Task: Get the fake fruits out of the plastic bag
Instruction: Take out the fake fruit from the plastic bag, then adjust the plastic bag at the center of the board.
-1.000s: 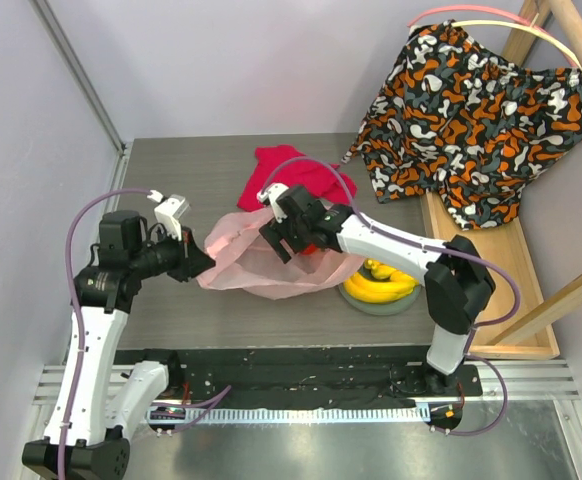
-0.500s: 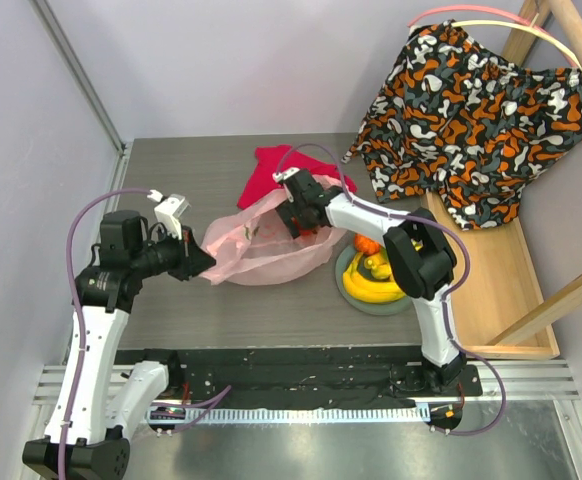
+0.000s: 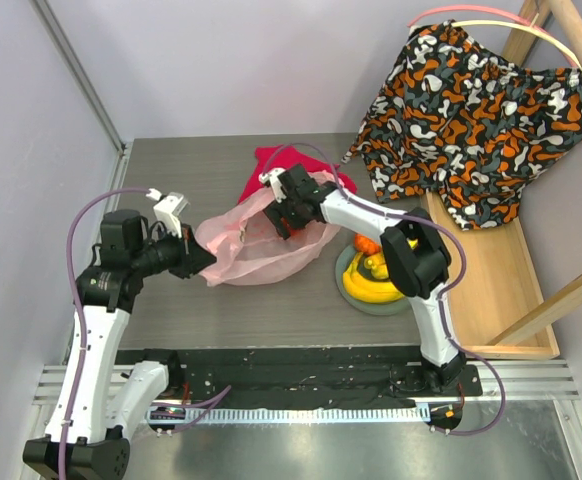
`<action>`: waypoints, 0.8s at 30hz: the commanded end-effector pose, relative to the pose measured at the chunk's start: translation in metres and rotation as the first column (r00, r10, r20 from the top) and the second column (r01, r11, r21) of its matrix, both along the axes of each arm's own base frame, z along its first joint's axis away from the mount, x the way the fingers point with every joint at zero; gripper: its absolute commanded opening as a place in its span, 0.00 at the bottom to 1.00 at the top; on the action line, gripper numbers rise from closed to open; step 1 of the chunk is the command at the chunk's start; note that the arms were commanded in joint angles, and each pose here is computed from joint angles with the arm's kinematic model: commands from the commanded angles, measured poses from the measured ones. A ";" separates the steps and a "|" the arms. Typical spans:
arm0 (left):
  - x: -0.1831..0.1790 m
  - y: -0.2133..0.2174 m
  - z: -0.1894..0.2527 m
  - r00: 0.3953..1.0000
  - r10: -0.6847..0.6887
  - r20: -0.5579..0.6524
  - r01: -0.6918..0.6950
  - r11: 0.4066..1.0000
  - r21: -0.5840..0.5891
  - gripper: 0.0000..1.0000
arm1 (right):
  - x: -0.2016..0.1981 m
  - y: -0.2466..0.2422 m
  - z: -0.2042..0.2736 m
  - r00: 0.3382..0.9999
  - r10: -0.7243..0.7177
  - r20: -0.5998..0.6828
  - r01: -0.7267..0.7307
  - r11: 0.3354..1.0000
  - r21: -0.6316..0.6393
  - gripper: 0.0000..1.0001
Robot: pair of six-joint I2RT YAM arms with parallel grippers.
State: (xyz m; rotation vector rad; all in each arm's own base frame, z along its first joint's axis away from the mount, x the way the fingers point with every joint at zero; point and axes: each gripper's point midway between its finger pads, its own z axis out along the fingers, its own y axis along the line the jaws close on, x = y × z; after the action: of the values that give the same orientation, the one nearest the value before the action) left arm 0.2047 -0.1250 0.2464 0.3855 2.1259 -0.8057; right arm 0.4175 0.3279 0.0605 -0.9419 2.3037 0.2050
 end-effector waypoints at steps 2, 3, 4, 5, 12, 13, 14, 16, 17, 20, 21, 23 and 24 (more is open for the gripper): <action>0.016 0.003 0.012 0.996 0.035 0.084 -0.035 0.999 0.001 0.00 | -0.052 0.022 0.108 0.978 0.203 0.044 -0.208 0.950 0.234 0.25; 0.021 0.006 0.011 0.995 0.062 0.084 -0.063 0.998 0.009 0.00 | -0.062 0.024 0.116 0.970 0.240 0.045 -0.243 0.936 0.254 0.24; 0.025 0.007 0.013 0.993 0.089 0.080 -0.089 0.996 0.001 0.00 | -0.071 0.024 0.124 0.958 0.280 0.058 -0.285 0.922 0.263 0.24; 0.030 0.008 0.016 0.990 0.105 0.094 -0.105 0.994 -0.006 0.00 | -0.086 0.029 0.132 0.942 0.331 0.052 -0.332 0.899 0.287 0.25; 0.074 0.018 0.032 0.964 0.243 0.106 -0.240 0.970 -0.039 0.00 | -0.125 0.023 0.227 0.876 0.446 0.183 -0.482 0.800 0.358 0.25; 0.087 0.025 0.029 0.952 0.289 0.099 -0.289 0.957 -0.018 0.00 | -0.126 0.022 0.243 0.868 0.446 0.216 -0.496 0.792 0.357 0.25; 0.097 0.029 0.040 0.937 0.322 0.132 -0.322 0.946 -0.026 0.00 | -0.130 0.017 0.247 0.869 0.447 0.212 -0.495 0.796 0.348 0.25; 0.116 0.044 0.045 0.903 0.400 0.156 -0.404 0.915 -0.009 0.00 | -0.132 0.003 0.270 0.855 0.442 0.272 -0.511 0.805 0.301 0.25; 0.125 0.060 0.058 0.857 0.477 0.197 -0.486 0.874 -0.001 0.00 | -0.138 -0.010 0.266 0.861 0.447 0.245 -0.503 0.822 0.269 0.25; 0.140 0.098 0.083 0.737 0.613 0.284 -0.639 0.769 -0.001 0.00 | -0.149 -0.059 0.262 0.858 0.447 0.253 -0.491 0.859 0.145 0.25; 0.141 0.108 0.091 0.703 0.641 0.308 -0.671 0.741 -0.009 0.00 | -0.148 -0.080 0.243 0.867 0.445 0.225 -0.473 0.876 0.089 0.25; 0.141 0.128 0.108 0.622 0.696 0.360 -0.739 0.673 -0.025 0.00 | -0.160 -0.113 0.234 0.877 0.437 0.200 -0.451 0.892 0.023 0.26; 0.139 0.143 0.112 0.581 0.726 0.368 -0.773 0.634 -0.032 0.00 | -0.165 -0.126 0.216 0.876 0.456 0.159 -0.459 0.888 -0.025 0.25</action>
State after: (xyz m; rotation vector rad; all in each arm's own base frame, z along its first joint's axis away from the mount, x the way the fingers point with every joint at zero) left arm 0.3359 -0.0385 0.2941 -0.1347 1.9802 -0.2893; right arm 0.2759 0.2680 0.3090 -1.2971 1.8075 0.5305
